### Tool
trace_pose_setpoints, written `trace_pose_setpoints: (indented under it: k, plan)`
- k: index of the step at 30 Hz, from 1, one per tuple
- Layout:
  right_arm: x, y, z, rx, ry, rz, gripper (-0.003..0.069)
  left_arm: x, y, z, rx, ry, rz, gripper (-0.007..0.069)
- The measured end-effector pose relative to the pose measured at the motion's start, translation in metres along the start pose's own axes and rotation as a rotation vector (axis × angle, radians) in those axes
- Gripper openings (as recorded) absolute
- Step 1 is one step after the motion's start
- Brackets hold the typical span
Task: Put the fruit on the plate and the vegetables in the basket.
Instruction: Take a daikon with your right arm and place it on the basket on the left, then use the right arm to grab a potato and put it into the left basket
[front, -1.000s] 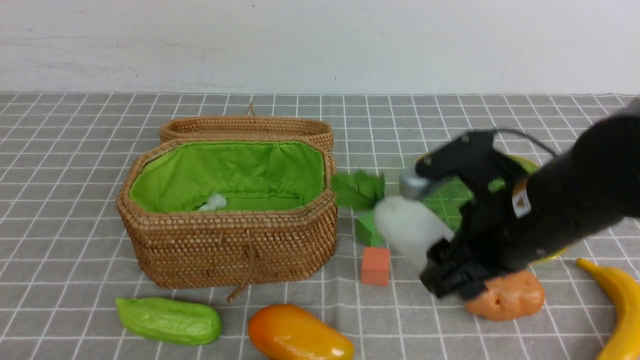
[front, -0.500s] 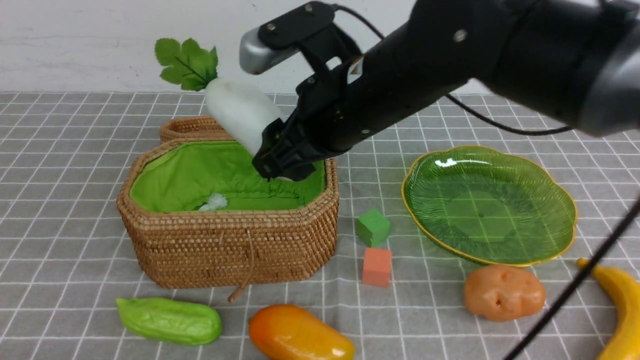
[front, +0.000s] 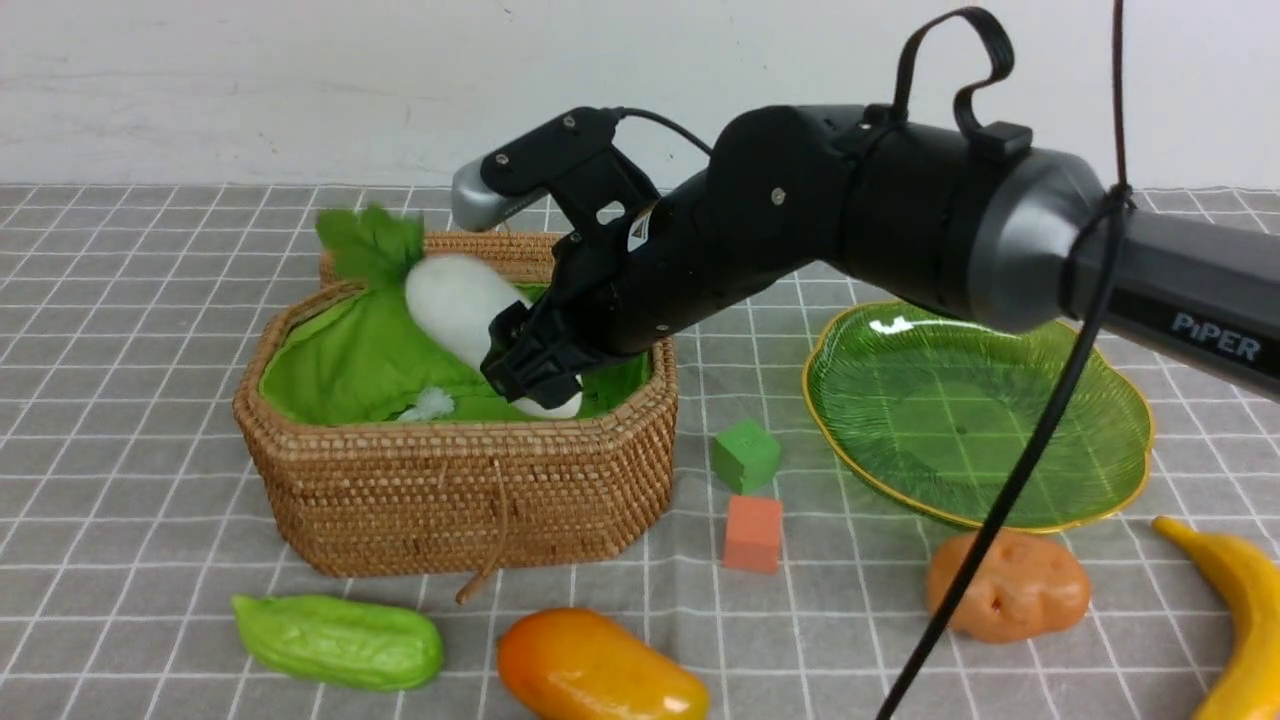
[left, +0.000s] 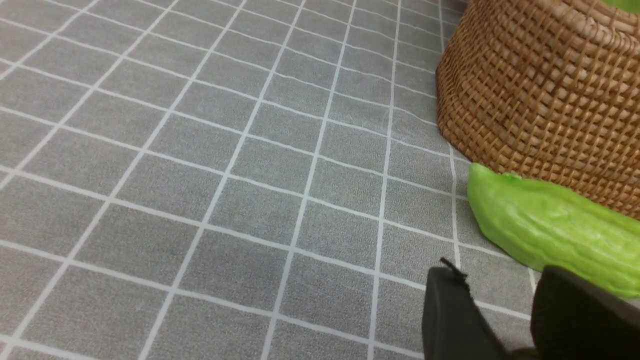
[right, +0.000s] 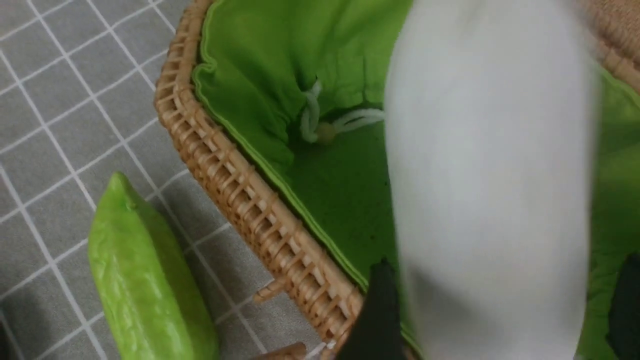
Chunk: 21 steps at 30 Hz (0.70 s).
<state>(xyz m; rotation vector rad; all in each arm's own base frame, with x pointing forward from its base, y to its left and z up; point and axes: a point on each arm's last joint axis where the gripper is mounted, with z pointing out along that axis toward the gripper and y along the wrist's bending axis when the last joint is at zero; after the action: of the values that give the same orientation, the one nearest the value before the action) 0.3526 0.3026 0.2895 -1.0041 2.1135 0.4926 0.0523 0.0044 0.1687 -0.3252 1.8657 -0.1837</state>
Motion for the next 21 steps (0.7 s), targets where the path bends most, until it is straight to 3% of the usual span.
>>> trace_pose_setpoints:
  k: [5,10,14,16,21]
  plan:
    - [0.002,0.003,-0.007,-0.017,0.047,-0.013,0.061,0.0,0.0,0.0,0.0,0.0,0.0,0.0238]
    - [0.001,-0.002,-0.055,0.023,0.169,-0.063,0.0579,0.0,0.0,0.0,0.0,0.0,0.0,0.0238]
    - [0.006,-0.021,-0.099,0.081,0.243,-0.001,0.0574,0.0,0.0,0.0,0.0,0.0,0.0,0.0238]
    - [0.026,-0.048,-0.136,0.14,0.289,0.093,0.0573,0.0,0.0,0.0,0.0,0.0,0.0,0.0238]
    - [0.079,-0.071,-0.172,0.19,0.317,0.307,0.0572,0.0,0.0,0.0,0.0,0.0,0.0,0.0238]
